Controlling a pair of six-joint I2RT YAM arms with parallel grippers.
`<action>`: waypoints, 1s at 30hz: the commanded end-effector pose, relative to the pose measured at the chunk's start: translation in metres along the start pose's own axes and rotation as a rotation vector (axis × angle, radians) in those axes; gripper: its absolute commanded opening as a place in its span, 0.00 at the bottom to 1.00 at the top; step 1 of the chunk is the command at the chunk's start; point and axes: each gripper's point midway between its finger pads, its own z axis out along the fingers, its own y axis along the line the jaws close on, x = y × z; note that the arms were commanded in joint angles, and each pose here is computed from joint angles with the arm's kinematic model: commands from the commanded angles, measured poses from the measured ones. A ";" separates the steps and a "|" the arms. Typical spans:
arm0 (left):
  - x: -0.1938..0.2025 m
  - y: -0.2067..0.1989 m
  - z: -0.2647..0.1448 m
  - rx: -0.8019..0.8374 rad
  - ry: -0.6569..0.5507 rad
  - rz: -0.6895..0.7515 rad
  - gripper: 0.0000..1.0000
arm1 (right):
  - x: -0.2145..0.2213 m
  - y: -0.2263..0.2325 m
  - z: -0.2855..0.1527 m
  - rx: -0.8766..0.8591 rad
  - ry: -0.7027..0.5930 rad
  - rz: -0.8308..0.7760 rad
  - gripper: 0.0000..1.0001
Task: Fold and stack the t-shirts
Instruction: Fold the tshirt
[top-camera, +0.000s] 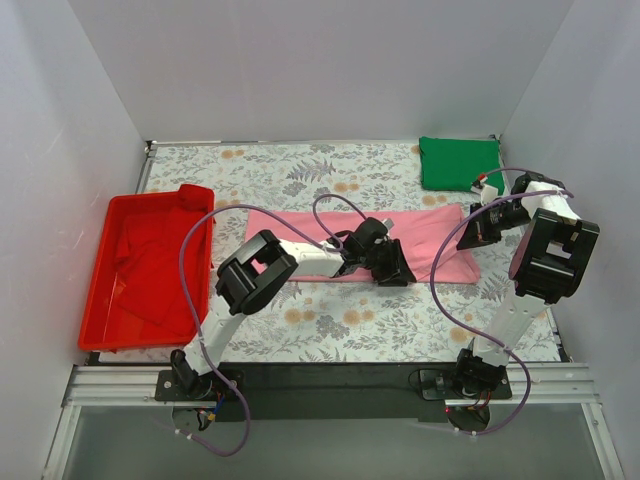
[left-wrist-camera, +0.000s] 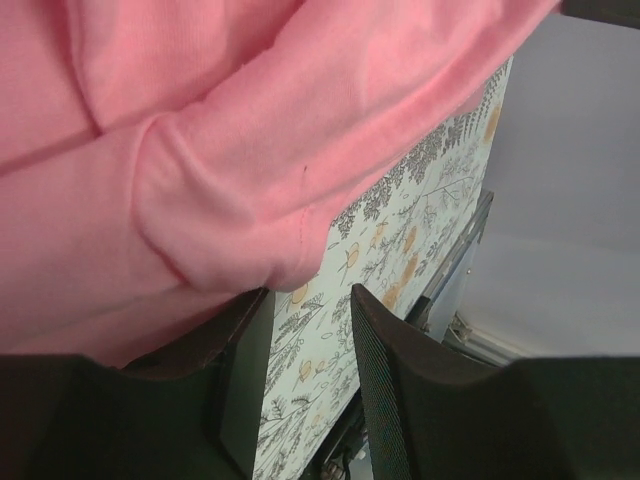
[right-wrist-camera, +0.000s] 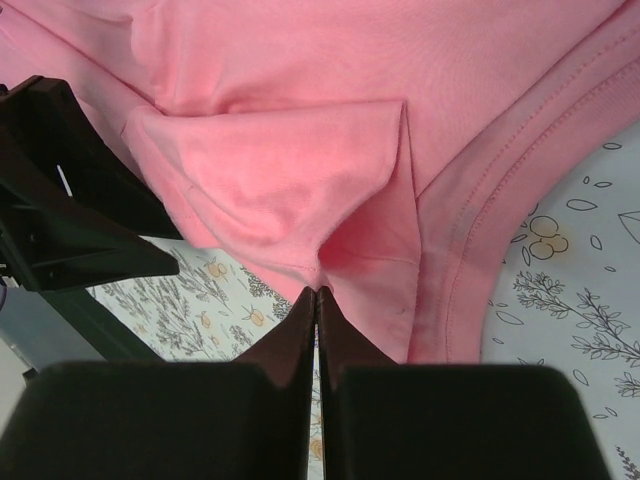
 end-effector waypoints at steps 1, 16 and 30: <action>-0.007 0.003 0.006 -0.031 -0.029 -0.014 0.36 | 0.003 0.003 -0.002 -0.011 0.002 -0.015 0.01; -0.017 -0.032 -0.004 0.043 -0.047 0.021 0.00 | 0.005 0.004 -0.002 -0.012 0.006 -0.019 0.01; -0.056 -0.066 -0.034 0.115 -0.125 0.090 0.00 | -0.007 0.012 -0.004 -0.051 -0.033 -0.013 0.01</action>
